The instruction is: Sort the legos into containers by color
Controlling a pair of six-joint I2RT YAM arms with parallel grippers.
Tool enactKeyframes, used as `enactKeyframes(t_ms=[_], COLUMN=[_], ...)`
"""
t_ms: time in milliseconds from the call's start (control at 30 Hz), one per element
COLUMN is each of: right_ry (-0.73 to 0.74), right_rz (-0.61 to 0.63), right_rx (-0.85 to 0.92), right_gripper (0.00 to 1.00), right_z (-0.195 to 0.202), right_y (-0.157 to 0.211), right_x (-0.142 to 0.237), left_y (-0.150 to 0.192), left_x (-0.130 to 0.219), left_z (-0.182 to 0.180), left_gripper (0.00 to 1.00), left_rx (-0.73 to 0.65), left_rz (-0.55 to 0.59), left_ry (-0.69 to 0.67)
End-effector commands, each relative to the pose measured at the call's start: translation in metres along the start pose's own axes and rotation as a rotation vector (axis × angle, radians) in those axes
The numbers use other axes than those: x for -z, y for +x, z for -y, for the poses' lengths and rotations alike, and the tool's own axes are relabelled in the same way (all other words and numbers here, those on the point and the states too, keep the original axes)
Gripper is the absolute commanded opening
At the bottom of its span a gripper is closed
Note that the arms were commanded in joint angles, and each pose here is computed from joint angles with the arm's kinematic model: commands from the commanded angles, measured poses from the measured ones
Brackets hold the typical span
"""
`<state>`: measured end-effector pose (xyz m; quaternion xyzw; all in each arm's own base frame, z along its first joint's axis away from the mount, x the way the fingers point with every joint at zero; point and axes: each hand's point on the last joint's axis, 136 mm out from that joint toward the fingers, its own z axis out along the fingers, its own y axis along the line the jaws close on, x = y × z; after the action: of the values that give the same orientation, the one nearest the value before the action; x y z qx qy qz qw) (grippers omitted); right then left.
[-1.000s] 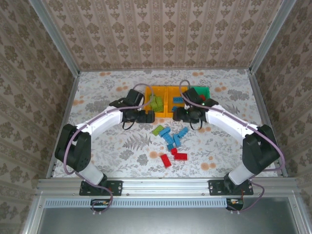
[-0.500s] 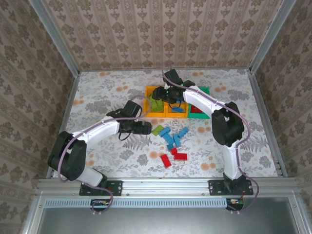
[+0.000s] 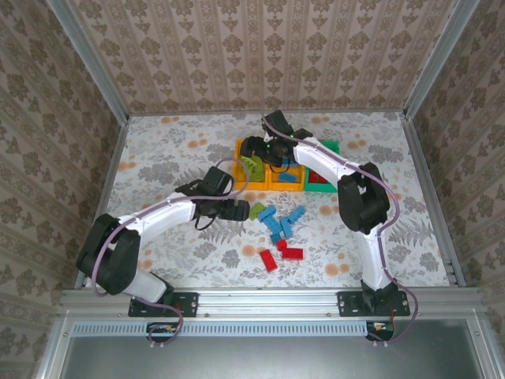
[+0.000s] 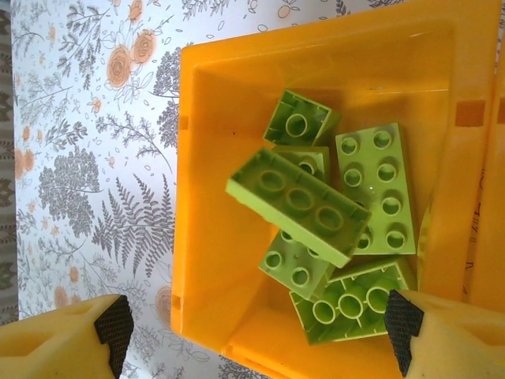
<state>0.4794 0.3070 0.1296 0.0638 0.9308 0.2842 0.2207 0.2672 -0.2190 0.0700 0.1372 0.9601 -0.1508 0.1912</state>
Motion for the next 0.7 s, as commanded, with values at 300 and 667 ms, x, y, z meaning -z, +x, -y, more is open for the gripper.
enactKeyframes(t_ms=[300, 667], right_ry=[-0.034, 0.056], right_rz=[0.106, 0.201], right_rx=[-0.031, -0.134], right_gripper=[0.88, 0.90], right_z=[0.015, 0.087], right_y=[-0.005, 0.000], right_x=[0.088, 0.150], left_y=[0.002, -0.006], left_x=[-0.031, -0.054], left_z=[0.019, 0.036], left_gripper=[0.96, 0.95], left_rx=[-0.254, -0.435], left_rz=[-0.065, -0.076], left_ry=[0.057, 0.008])
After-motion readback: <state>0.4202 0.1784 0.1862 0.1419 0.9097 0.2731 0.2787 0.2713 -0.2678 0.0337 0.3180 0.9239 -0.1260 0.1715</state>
